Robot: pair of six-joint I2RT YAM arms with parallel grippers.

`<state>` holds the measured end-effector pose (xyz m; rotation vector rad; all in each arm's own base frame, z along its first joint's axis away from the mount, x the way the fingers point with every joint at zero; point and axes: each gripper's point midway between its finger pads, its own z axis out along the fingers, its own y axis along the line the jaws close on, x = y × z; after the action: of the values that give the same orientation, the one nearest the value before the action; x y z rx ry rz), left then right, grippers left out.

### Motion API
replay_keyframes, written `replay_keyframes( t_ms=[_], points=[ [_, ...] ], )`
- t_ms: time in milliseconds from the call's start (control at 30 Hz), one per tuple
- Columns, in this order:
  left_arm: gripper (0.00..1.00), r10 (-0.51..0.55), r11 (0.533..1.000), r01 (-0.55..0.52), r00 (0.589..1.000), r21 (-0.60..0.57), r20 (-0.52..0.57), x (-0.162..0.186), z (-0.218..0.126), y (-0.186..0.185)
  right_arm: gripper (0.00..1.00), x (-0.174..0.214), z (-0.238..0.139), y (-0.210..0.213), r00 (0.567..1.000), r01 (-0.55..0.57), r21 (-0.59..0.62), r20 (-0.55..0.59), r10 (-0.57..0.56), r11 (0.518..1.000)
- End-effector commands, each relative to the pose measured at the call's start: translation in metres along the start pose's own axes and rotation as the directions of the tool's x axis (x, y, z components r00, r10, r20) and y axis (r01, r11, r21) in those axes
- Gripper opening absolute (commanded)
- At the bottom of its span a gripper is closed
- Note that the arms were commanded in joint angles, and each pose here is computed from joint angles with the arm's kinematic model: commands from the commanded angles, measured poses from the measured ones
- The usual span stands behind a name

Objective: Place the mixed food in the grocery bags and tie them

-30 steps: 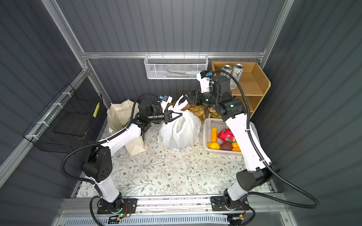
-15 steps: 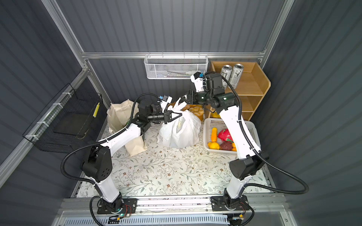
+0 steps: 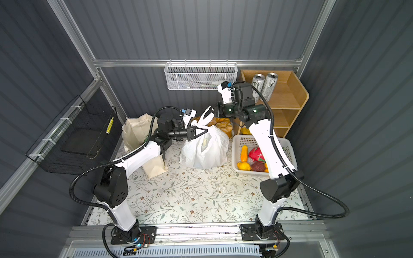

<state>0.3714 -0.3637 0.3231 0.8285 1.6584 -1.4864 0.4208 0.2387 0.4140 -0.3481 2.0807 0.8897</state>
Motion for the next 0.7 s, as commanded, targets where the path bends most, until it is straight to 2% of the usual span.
replay_keyframes(
  t_ms=[0, 100, 233, 300, 433, 533, 667],
  points=[
    [0.0, -0.023, 1.0, 0.023, 0.999, -0.005, 0.038, -0.013, -0.002, 0.006, 0.0, -0.011, -0.036, 0.013, 0.994, 0.014, 0.014, 0.108, -0.016, 1.0],
    [0.0, -0.04, 0.999, 0.041, 0.998, -0.011, 0.053, -0.017, -0.003, 0.009, 0.0, 0.006, -0.055, 0.02, 0.987, -0.008, 0.006, 0.159, 0.007, 1.0],
    [0.0, -0.057, 0.998, 0.057, 0.996, -0.006, 0.072, -0.022, -0.003, 0.013, 0.0, 0.053, -0.053, 0.016, 0.984, -0.081, 0.002, 0.161, 0.08, 0.997],
    [0.0, -0.073, 0.997, 0.073, 0.994, -0.004, 0.085, -0.024, -0.004, 0.016, 0.0, 0.081, -0.044, 0.004, 0.978, -0.135, 0.027, 0.161, 0.129, 0.99],
    [0.0, -0.086, 0.996, 0.087, 0.992, -0.004, 0.097, -0.027, -0.005, 0.019, 0.0, 0.139, -0.012, -0.021, 0.976, -0.213, 0.07, 0.067, 0.209, 0.975],
    [0.0, -0.1, 0.995, 0.1, 0.99, 0.009, 0.099, -0.028, -0.004, 0.019, 0.0, 0.147, 0.006, -0.03, 0.975, -0.221, 0.082, 0.036, 0.219, 0.972],
    [0.0, -0.093, 0.996, 0.092, 0.992, 0.014, 0.081, -0.026, -0.005, 0.015, 0.0, 0.135, 0.012, -0.027, 0.978, -0.208, 0.065, 0.043, 0.205, 0.976]
  ],
)
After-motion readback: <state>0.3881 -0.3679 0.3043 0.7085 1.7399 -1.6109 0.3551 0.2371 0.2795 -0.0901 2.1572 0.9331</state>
